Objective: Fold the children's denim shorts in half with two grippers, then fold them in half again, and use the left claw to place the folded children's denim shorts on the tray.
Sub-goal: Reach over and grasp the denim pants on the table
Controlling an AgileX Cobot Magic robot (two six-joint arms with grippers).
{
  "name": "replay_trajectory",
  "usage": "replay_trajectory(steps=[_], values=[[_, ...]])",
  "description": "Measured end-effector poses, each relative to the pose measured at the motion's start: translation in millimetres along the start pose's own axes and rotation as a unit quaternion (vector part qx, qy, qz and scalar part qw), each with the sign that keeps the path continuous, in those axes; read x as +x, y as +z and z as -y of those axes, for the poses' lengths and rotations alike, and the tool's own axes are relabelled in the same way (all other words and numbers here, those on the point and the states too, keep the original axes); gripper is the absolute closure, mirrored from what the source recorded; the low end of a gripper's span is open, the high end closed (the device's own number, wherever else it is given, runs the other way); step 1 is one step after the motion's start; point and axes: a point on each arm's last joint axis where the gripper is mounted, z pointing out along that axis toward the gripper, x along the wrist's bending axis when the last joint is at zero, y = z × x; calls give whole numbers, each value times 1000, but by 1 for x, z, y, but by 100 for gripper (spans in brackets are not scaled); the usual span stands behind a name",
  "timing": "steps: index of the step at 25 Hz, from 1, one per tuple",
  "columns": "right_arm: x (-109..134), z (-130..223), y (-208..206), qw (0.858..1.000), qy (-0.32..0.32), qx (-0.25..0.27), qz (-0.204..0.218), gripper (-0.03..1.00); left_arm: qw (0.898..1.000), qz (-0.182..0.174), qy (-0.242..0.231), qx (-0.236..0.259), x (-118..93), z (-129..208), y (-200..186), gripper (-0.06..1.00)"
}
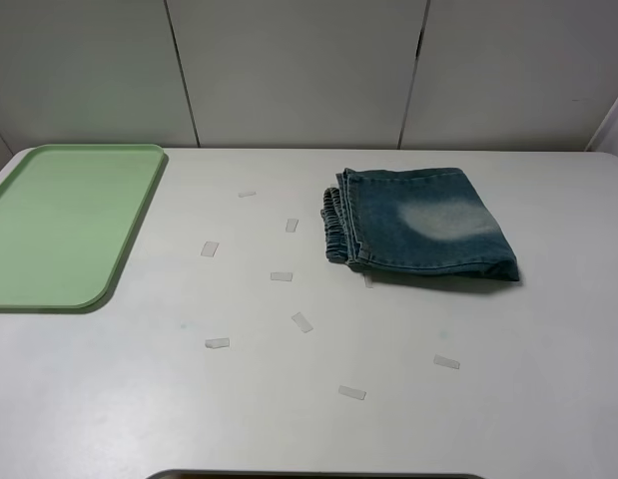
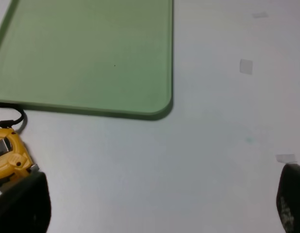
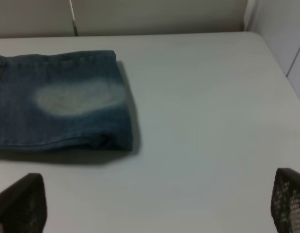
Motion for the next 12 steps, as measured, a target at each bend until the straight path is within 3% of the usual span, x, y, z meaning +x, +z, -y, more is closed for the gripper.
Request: replay_trajectory(steps=[12], values=[[0, 0, 0, 1000, -4, -1, -6, 27, 1000, 0, 0, 0, 0, 0, 0, 2]])
